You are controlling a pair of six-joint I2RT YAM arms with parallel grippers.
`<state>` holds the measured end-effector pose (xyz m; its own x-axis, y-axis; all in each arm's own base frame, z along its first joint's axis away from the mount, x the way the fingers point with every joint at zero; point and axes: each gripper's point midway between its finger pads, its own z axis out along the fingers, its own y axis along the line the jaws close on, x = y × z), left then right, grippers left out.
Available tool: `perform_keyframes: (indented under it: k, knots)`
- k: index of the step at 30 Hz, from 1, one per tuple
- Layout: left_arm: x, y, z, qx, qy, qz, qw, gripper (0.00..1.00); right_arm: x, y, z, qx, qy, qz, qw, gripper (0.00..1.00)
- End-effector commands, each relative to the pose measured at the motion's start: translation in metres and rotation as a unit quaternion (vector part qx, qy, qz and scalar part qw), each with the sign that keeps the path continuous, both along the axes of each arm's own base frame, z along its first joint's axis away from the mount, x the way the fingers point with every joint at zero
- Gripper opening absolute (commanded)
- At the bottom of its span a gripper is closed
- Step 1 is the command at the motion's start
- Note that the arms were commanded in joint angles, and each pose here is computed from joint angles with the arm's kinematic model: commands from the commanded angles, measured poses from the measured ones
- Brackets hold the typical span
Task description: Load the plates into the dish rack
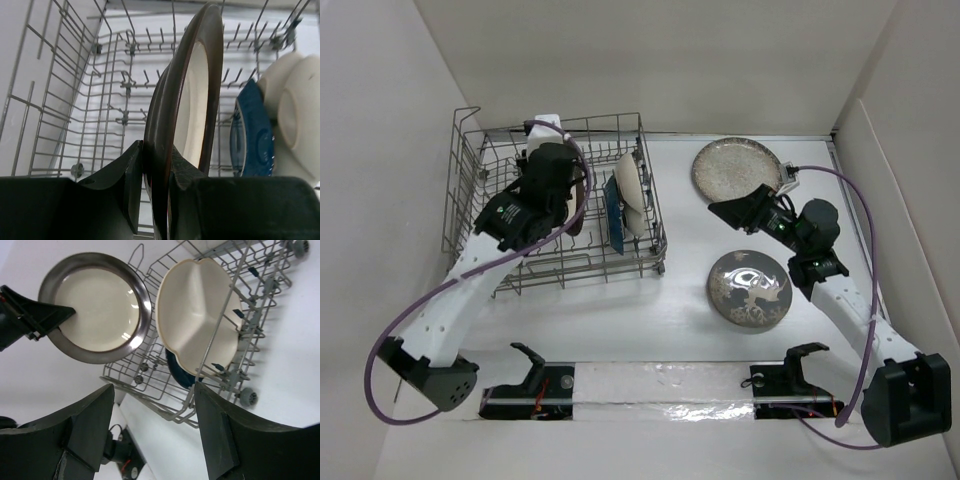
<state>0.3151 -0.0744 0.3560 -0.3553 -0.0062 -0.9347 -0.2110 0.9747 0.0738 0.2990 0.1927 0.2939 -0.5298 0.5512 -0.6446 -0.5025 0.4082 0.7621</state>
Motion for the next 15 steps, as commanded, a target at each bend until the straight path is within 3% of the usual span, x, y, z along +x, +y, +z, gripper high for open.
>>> perform_keyframes:
  k: [1, 15]
  knots:
    - [0.007, 0.001, 0.032, -0.040, -0.073, 0.027, 0.996, 0.00, 0.005, -0.007, 0.010, -0.025, -0.029, -0.024, 0.999, 0.70]
    - [0.037, -0.030, -0.032, 0.018, -0.008, 0.027, 0.999, 0.00, 0.003, -0.006, 0.006, -0.026, -0.029, -0.020, 0.999, 0.69]
